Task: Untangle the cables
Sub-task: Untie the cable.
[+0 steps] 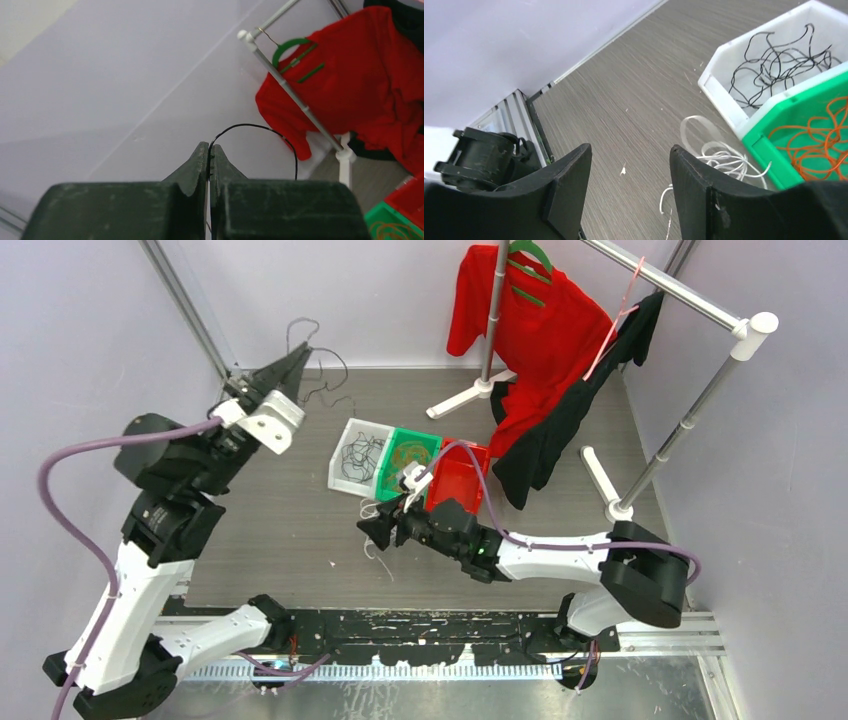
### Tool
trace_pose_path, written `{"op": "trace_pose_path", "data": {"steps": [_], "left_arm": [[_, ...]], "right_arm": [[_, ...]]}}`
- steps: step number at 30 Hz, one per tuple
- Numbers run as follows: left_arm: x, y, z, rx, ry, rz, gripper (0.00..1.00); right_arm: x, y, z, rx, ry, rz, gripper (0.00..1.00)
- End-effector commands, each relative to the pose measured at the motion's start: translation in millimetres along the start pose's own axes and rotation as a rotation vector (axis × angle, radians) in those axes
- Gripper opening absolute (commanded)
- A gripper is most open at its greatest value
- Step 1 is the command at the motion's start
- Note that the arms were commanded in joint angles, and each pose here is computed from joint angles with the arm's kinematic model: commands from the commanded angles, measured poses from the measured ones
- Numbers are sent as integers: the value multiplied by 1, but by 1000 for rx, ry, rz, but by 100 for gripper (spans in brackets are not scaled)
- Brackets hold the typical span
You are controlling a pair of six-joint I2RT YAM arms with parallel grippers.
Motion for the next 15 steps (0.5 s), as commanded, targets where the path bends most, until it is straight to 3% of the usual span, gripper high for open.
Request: {"op": "trace_pose_path", "data": {"steps": [1, 15], "left_arm": [[-13, -13, 9, 47, -39, 6, 0], [-72, -10, 62, 274, -72, 86, 0]], "right_arm": [[13, -2, -25, -38, -35, 16, 64], [-9, -12, -16, -37, -8, 161, 59]]}}
Point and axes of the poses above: each gripper's point midway between its finger pads, its own y axis out along the fingers, its own x axis along the line the jaws close on, z = x × y, the point moved 8 cm from there along -y, back along the fingers, and after that the axes turned 13 degrees about y, right-handed, at the moved point
